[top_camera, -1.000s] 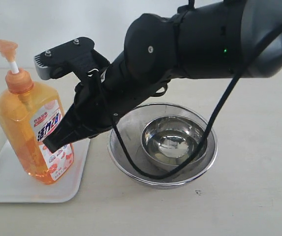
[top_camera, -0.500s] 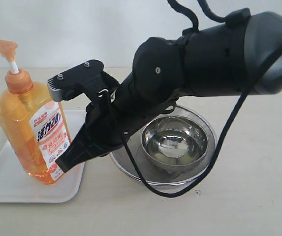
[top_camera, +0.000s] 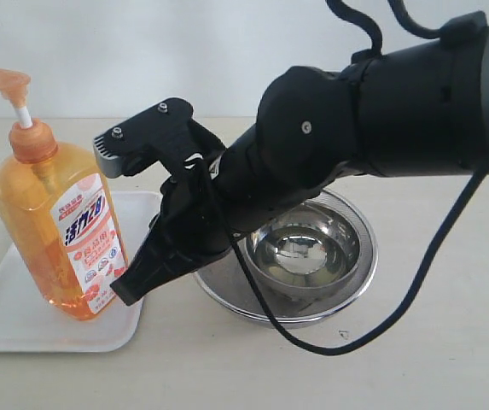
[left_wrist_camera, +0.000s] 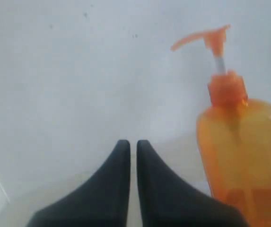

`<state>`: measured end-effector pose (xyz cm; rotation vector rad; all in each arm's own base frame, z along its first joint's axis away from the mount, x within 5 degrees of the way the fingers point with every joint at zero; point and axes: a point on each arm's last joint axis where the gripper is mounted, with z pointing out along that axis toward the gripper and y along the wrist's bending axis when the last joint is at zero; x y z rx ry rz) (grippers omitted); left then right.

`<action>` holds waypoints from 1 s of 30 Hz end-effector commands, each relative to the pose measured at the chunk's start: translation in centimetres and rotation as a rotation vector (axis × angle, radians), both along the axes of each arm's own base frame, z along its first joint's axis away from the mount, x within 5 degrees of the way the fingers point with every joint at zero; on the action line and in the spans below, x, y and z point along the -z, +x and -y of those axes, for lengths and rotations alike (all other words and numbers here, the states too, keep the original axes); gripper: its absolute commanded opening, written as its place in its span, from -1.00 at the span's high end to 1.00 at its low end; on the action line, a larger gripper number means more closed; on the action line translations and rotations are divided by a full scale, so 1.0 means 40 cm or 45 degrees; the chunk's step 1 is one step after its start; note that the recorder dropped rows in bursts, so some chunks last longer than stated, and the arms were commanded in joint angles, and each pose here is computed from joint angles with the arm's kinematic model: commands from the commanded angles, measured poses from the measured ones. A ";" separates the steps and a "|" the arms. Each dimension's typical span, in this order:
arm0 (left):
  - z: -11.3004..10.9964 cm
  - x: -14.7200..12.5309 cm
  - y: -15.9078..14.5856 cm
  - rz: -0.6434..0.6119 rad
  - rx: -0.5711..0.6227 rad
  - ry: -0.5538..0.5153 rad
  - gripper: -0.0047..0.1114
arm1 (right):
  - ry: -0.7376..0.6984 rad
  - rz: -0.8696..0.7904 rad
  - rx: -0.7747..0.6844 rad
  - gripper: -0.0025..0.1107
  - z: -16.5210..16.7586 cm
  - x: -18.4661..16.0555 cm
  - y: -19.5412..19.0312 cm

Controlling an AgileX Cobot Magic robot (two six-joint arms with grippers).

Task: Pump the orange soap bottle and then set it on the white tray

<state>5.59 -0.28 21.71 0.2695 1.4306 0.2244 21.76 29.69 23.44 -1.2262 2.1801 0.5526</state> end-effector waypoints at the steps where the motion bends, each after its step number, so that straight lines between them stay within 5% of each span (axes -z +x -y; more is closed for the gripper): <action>1: 0.001 -0.024 -0.005 0.143 0.045 -0.198 0.84 | 0.019 0.048 -0.001 0.96 0.004 -0.009 0.004; 3: 0.001 -0.039 -0.009 0.221 0.080 -0.330 0.84 | 0.013 0.056 -0.010 0.96 0.004 -0.009 0.004; 5: 0.001 -0.049 -0.013 0.258 0.152 -0.600 0.84 | 0.017 0.060 -0.008 0.96 0.004 -0.009 0.005; 8: 0.001 -0.047 -0.012 0.220 0.238 -0.974 0.84 | 0.020 0.064 -0.007 0.96 0.003 -0.010 0.006; 10: 0.002 -0.031 -0.007 0.116 0.230 -1.105 0.84 | 0.020 0.064 -0.007 0.96 0.003 -0.010 0.006; 20: 0.002 0.000 0.009 -0.085 0.131 -1.092 0.84 | 0.181 0.064 0.125 0.96 -0.009 -0.028 0.020; 24: 0.005 -0.098 0.060 -0.168 0.092 -1.064 0.84 | 0.215 0.064 0.150 0.96 -0.013 -0.037 0.024; 27: 0.013 -0.159 0.153 -0.481 -0.044 -1.014 0.84 | 0.203 0.065 0.137 0.96 -0.012 -0.035 0.023; 30: 0.052 -0.150 0.230 -0.703 0.003 -0.900 0.84 | 0.185 0.130 0.107 0.96 -0.012 -0.036 0.028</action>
